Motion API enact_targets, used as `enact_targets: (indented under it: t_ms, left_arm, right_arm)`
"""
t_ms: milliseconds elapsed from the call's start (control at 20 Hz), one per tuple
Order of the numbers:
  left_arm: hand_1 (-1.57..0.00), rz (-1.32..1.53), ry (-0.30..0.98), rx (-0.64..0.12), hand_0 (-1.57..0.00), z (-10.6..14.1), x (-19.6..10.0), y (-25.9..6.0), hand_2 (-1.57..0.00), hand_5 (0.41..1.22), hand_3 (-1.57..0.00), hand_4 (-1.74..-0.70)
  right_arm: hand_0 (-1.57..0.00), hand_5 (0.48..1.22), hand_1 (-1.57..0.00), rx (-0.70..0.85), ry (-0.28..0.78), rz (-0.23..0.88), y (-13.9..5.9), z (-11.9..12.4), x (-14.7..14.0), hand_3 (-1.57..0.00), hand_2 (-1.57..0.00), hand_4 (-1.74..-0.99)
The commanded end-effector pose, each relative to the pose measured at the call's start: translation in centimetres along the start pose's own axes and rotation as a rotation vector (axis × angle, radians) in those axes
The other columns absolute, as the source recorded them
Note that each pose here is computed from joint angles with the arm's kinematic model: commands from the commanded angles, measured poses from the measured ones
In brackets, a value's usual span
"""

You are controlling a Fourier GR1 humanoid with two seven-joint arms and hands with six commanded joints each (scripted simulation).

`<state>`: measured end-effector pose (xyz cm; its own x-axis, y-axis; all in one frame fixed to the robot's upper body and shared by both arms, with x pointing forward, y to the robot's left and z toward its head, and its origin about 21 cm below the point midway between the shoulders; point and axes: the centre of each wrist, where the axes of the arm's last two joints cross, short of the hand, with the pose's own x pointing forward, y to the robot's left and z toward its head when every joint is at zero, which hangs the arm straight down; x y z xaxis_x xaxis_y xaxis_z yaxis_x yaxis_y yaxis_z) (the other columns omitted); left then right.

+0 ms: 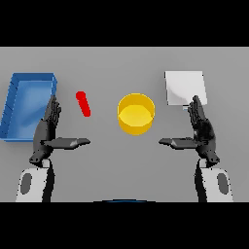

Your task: Pick up the red beaker and tilt it to pour out 1 green nut into yellow bowl. Pick up the yellow bowl and place it on the metallic measuring scale.

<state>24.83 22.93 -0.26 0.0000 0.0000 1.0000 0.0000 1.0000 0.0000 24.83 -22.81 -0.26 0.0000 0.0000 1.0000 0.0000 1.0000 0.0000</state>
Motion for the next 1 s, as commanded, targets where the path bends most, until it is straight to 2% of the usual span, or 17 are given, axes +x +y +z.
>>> enact_targets:
  t_ms: [0, 250, 300, 350, 450, 650, 750, 950]
  left_arm:
    - [0.0, 0.001, 0.0, 0.0, 0.0, 0.0, 0.0, -0.1, 0.0, 0.652, 0.0, -1.2]
    - [0.0, -0.001, 0.0, 0.001, 0.0, 0.3, -0.1, -0.6, 0.0, 0.652, 0.0, -1.2]
    - [0.0, -0.079, -0.03, -0.025, 0.0, 1.2, 0.4, -0.6, 0.0, 0.652, 0.0, -1.2]
    - [0.0, -0.123, -0.042, -0.044, 0.0, 1.8, 0.8, -0.5, 0.0, 0.649, 0.0, -1.21]
    - [0.0, -0.163, -0.037, -0.068, 0.0, 2.5, 1.7, -1.1, 0.0, 0.654, 0.0, -1.22]
    - [0.0, -0.19, -0.003, -0.089, 0.0, 2.5, 1.8, -1.4, 0.0, 0.662, 0.0, -1.23]
    - [0.0, -0.206, 0.004, -0.112, 0.0, 2.2, 1.6, -1.5, 0.0, 0.679, 0.0, -1.25]
    - [0.0, -0.187, 0.03, -0.135, 0.0, -0.5, 1.0, -2.5, 0.0, 0.724, 0.0, -1.36]
  right_arm:
    - [0.0, 0.681, 0.0, -0.002, 0.001, 0.0, -0.1, -0.1, 0.0, 0.0, 0.0, -1.245]
    - [0.0, 0.681, 0.0, 0.0, -0.001, 0.004, -0.4, -0.4, -0.1, 0.0, 0.0, -1.245]
    - [0.0, 0.681, 0.0, 0.017, -0.086, 0.143, -0.9, 0.5, 0.5, 0.0, 0.0, -1.245]
    - [0.0, 0.678, 0.0, 0.03, -0.132, 0.227, -0.9, 1.2, 0.9, 0.0, 0.0, -1.242]
    - [0.0, 0.679, 0.0, 0.044, -0.133, 0.307, -0.8, 2.0, 0.7, 0.0, 0.0, -1.235]
    - [0.0, 0.681, 0.0, 0.057, -0.15, 0.305, -0.1, 2.1, 1.1, 0.0, 0.0, -1.245]
    - [0.0, 0.682, 0.0, 0.066, -0.151, 0.293, -0.6, 2.2, 1.3, 0.0, 0.0, -1.254]
    - [0.0, 0.676, 0.0, 0.077, -0.152, 0.264, -0.8, 2.0, 1.5, 0.0, 0.0, -1.286]
